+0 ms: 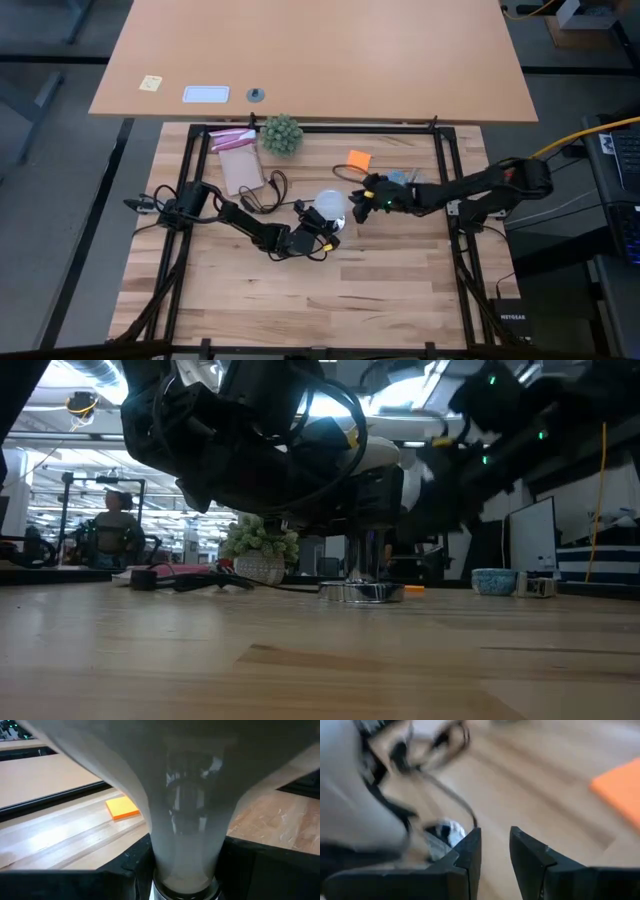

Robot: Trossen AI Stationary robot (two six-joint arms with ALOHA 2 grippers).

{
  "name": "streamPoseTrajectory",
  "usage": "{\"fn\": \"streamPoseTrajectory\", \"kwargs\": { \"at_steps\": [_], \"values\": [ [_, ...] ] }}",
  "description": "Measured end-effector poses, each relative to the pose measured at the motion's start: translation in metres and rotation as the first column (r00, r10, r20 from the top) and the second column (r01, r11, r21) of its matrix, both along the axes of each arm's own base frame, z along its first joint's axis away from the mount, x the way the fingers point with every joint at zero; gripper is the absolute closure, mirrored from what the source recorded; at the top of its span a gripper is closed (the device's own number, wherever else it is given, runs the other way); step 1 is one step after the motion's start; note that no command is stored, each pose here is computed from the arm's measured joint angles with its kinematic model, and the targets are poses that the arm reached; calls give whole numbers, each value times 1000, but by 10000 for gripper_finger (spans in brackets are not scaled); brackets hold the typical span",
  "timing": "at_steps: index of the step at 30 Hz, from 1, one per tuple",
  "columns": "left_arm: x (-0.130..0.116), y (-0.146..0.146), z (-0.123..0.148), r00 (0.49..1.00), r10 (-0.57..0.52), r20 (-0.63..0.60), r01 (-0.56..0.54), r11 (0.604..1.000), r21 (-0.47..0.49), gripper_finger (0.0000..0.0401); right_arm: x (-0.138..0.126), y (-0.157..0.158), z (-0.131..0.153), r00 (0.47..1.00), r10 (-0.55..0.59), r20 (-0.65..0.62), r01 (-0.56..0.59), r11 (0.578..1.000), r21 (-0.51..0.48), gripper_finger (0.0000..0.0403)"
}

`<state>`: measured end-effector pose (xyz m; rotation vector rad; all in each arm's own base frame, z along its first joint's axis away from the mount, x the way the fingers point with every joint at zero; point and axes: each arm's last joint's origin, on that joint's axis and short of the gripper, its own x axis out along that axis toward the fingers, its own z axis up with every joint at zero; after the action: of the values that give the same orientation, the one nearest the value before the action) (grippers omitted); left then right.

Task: Screw lightbulb
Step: Remove the white lightbulb from the silver lamp

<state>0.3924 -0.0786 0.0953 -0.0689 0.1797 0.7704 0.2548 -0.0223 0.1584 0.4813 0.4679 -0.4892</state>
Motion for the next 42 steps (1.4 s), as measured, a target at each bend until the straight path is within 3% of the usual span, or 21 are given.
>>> {"fn": "streamPoseTrajectory", "kwargs": {
  "at_steps": [3,13,23,32,42],
  "values": [
    [0,0,0,1000,-1,0,1,1000,0,249,7,2,-18,998,45,-40,-44,999,33,301],
    [0,-1,0,1000,-5,-1,5,1000,0,249,28,4,-55,992,127,21,-128,988,84,301],
    [0,-1,0,1000,-8,-7,8,1000,5,248,27,5,-59,990,141,9,-141,981,133,301],
    [0,-1,0,1000,-8,-7,8,1000,5,248,26,7,-61,992,126,9,-124,961,246,301],
    [-1,-3,0,1000,12,9,-12,1000,1,248,25,44,-61,988,153,12,-150,948,281,301]
  ]
}}
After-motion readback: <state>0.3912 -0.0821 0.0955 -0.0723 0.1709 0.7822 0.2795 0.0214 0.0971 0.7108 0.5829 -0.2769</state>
